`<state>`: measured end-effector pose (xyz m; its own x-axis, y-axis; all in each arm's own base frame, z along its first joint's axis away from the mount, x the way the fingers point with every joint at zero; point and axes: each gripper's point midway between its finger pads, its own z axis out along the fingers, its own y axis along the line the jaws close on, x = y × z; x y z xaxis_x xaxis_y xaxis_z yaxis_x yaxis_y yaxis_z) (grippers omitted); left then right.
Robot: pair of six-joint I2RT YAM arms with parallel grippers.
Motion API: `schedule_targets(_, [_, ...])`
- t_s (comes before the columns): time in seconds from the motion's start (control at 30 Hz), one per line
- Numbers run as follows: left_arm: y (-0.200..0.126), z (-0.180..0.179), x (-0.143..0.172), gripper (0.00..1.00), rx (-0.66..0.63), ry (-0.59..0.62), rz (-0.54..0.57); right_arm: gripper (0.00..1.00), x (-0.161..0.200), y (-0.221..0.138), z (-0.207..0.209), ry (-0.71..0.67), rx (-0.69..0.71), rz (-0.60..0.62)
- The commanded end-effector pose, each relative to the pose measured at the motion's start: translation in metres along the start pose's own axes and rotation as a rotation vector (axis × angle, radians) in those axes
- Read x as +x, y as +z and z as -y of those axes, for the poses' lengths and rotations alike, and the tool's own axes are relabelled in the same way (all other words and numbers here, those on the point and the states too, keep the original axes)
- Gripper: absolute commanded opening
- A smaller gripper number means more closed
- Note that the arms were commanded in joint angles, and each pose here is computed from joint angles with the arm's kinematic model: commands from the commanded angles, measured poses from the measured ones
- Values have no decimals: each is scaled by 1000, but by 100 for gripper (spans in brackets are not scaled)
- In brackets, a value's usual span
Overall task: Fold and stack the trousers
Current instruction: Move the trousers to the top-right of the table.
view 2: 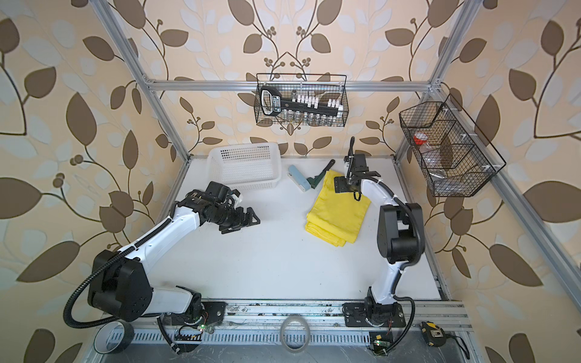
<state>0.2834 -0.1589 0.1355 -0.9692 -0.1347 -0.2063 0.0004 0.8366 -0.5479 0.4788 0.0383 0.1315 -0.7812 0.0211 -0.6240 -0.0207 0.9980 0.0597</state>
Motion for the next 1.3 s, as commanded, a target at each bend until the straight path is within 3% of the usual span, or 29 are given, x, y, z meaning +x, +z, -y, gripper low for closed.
schedule_targets(0.0, [-9,6,-12,99,3,31,29,85,24,-16,-21,255,7,-3])
schedule_targets(0.13, [-9,6,-12,99,-1,40,17,84,82,-28,-51,457,60,-45])
schedule_targets(0.3, [-11,6,-10,99,-7,58,12,84,133,-26,-72,549,129,-44])
schedule_targets(0.53, [-11,3,-4,99,-11,67,6,80,182,6,-80,446,183,-170])
schedule_targets(0.73, [-14,-3,-1,99,-25,66,10,77,229,11,-53,398,220,-297])
schedule_targets(1.0, [-21,-5,-1,99,-47,72,24,74,207,15,-58,356,90,-369])
schedule_targets(1.13, [-21,-7,1,99,-50,67,24,76,192,4,-52,297,133,-377])
schedule_targets(1.27, [-17,-8,1,99,-47,58,17,78,193,-3,-20,308,221,-384])
